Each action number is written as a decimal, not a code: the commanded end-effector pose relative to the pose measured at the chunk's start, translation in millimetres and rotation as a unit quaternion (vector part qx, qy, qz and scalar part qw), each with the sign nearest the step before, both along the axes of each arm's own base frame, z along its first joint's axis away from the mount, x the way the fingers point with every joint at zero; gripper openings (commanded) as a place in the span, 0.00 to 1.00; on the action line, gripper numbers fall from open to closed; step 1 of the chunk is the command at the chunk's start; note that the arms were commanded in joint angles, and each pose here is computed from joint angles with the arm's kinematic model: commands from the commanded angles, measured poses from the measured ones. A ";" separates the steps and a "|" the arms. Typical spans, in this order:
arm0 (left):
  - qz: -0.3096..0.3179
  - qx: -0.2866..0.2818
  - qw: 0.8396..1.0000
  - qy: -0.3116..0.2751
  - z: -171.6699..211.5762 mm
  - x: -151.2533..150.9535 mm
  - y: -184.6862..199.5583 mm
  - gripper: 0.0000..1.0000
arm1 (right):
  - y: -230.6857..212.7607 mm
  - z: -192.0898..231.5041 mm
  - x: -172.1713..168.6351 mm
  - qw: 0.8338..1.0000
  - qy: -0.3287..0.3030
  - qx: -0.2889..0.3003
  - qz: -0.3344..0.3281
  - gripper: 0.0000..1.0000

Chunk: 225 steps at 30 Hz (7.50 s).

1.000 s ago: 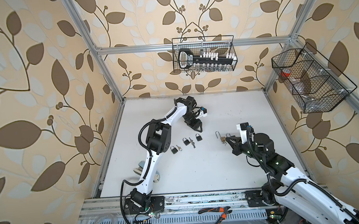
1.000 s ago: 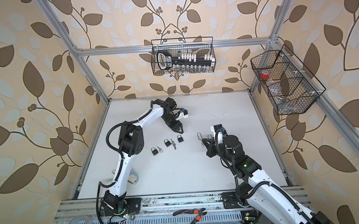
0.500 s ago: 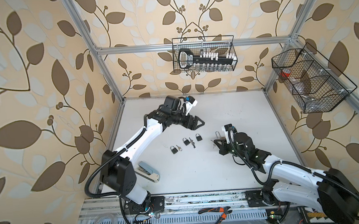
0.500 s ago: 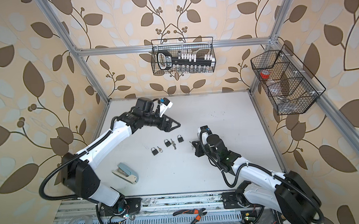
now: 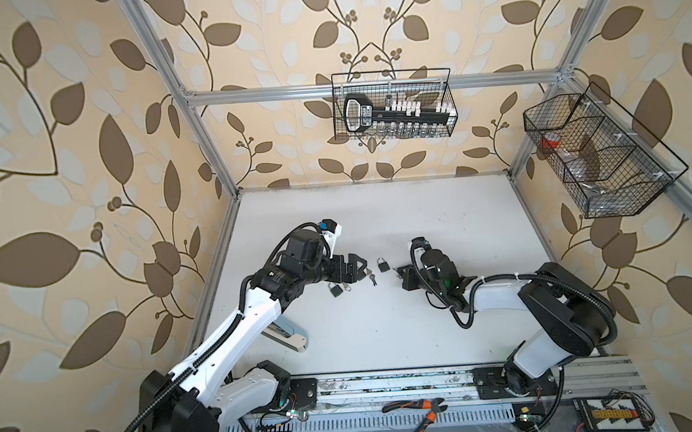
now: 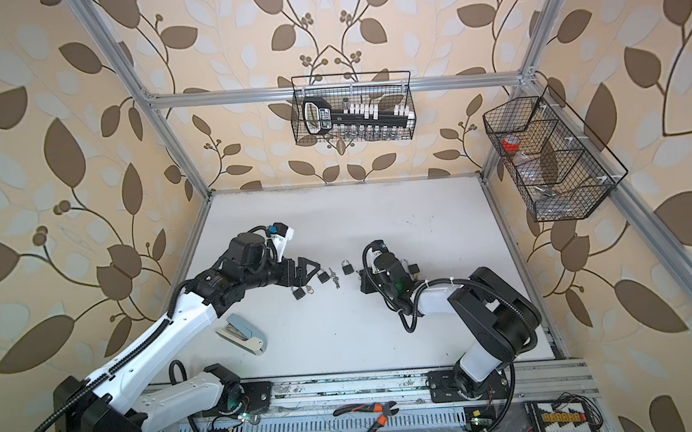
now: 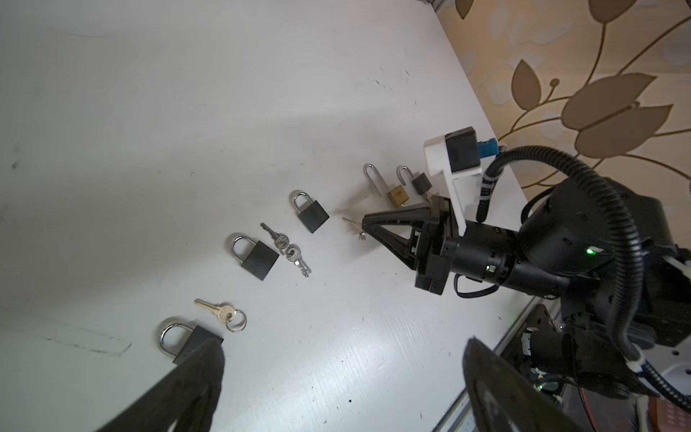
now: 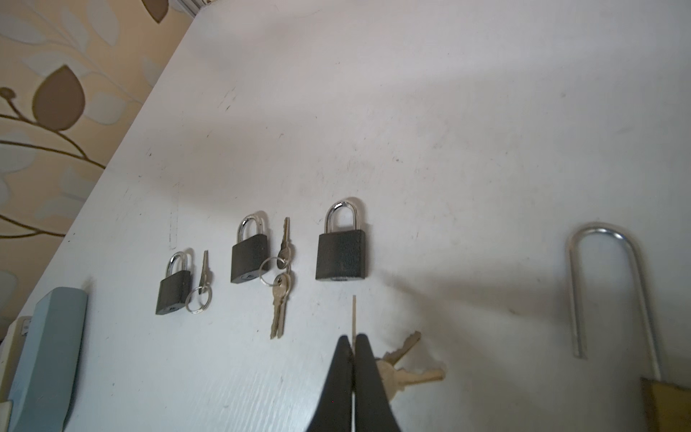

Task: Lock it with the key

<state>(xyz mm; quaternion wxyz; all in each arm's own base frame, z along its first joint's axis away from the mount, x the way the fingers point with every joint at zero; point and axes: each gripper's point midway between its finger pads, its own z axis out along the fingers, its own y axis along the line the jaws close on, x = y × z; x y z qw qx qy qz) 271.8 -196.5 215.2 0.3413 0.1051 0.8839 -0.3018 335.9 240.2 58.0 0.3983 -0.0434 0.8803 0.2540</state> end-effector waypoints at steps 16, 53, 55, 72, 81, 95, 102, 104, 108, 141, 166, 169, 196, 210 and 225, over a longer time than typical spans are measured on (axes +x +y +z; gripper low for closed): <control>0.042 0.015 0.999 -0.012 16.5 1.0 17.1 0.99 | 8.7 -10.0 42.9 0.999 -0.020 -0.014 -0.042 0.00; -0.108 0.006 0.994 -0.033 0.4 -28.6 -81.6 0.99 | -133.7 21.5 -8.0 0.980 0.080 -0.106 -0.149 0.61; -0.103 -0.009 0.994 -0.022 -3.4 -26.2 -87.8 0.99 | -142.8 18.5 -5.9 0.979 0.088 -0.118 -0.143 0.61; -0.034 -0.043 0.998 0.019 -18.7 -13.3 -62.2 0.99 | -107.9 -8.7 10.7 0.971 0.134 -0.187 -0.058 0.55; -0.057 -0.041 0.997 0.033 -25.5 -19.2 -67.4 0.99 | -115.3 -19.5 18.3 0.956 0.146 -0.243 -0.075 0.53; -0.075 -0.049 0.995 0.031 -24.9 -20.1 -74.1 0.99 | -113.7 -37.5 19.5 0.950 0.170 -0.254 -0.067 0.49; -0.078 -0.045 0.996 0.025 -24.1 -21.9 -71.8 0.99 | -109.8 -45.2 18.5 0.948 0.184 -0.254 -0.057 0.42; -0.070 -0.033 0.997 0.017 -22.2 -20.0 -66.7 0.99 | -109.7 -45.6 15.5 0.948 0.189 -0.251 -0.058 0.39; -0.065 -0.029 0.997 -0.001 -11.7 -17.8 -63.1 0.99 | -111.8 -38.8 10.0 0.949 0.186 -0.247 -0.064 0.40; -0.025 -0.010 0.997 -0.075 52.4 -9.0 -34.5 0.99 | -100.1 94.2 13.8 0.990 -0.020 -0.123 -0.071 0.00; -0.230 0.027 0.944 -0.235 164.2 -24.8 -55.2 0.95 | 6.2 231.8 -86.0 0.917 -0.138 0.022 0.373 0.00; -0.305 -0.017 0.923 -0.235 175.3 -47.4 -69.3 0.95 | 12.6 247.6 -102.5 0.896 -0.151 0.047 0.414 0.00; -0.450 -0.113 0.873 -0.151 165.7 -86.7 -95.5 0.37 | 20.2 279.0 -135.6 0.849 -0.195 0.083 0.484 0.00; -0.440 -0.100 0.878 -0.159 165.4 -83.8 -93.5 0.03 | 20.6 288.0 -138.9 0.844 -0.202 0.091 0.489 0.00; -0.270 -0.193 0.922 -0.201 195.4 -55.5 -83.4 0.00 | -5.6 342.2 -108.4 0.864 -0.389 0.082 0.310 0.98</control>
